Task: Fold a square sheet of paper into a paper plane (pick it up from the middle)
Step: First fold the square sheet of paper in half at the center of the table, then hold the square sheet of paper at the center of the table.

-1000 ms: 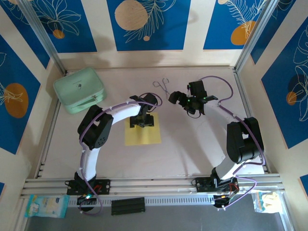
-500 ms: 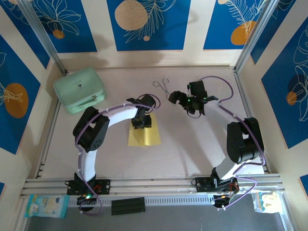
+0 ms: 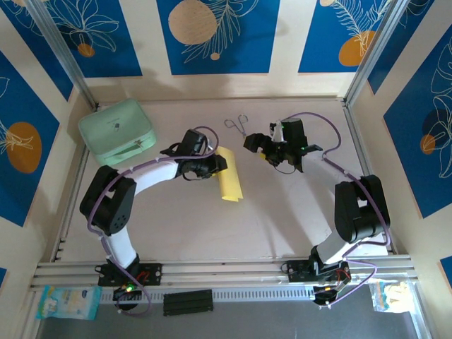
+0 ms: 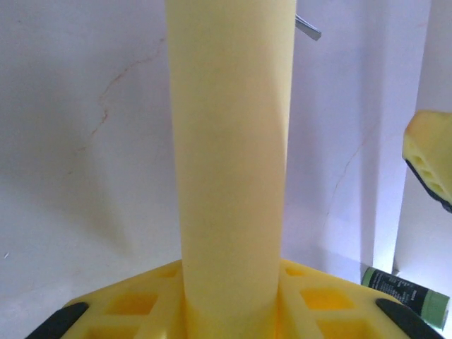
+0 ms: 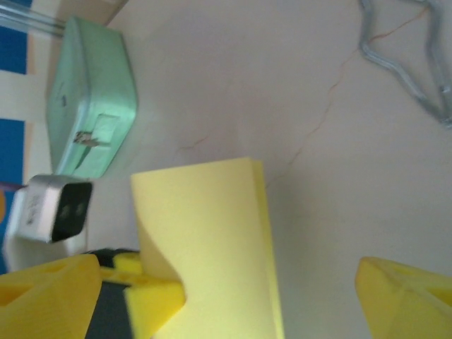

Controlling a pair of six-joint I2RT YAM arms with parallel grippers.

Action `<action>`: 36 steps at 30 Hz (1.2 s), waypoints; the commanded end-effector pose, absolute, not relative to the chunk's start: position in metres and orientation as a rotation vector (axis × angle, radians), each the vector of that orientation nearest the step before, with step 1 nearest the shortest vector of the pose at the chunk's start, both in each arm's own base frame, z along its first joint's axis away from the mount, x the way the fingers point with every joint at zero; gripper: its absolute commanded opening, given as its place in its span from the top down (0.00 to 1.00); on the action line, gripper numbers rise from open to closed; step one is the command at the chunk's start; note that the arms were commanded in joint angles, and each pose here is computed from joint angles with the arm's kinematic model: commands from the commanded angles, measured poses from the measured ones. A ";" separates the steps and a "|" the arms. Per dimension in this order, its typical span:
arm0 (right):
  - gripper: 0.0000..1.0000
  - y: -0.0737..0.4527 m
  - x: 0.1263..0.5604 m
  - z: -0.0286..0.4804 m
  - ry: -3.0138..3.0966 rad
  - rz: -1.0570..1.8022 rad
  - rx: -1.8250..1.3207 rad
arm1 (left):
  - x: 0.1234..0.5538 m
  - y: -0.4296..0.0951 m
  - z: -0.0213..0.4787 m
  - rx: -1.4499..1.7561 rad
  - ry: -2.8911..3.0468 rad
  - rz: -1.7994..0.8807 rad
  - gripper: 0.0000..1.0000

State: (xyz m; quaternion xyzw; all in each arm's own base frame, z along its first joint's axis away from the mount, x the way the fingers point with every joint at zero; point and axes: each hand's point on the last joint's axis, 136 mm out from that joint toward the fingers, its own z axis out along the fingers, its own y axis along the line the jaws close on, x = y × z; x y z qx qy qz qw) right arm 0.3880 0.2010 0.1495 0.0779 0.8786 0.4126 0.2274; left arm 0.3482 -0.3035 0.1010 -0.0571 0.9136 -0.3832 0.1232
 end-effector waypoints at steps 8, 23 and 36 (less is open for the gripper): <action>0.25 0.238 0.355 0.110 2.561 1.340 0.153 | 0.343 -0.271 0.049 -0.178 2.769 -0.996 0.68; 0.71 0.287 0.334 0.052 2.814 1.160 0.025 | 0.333 -0.255 0.013 -0.146 2.878 -0.836 0.71; 0.81 0.296 0.327 0.020 2.953 1.035 0.001 | 0.329 -0.248 0.006 -0.173 2.902 -0.786 0.70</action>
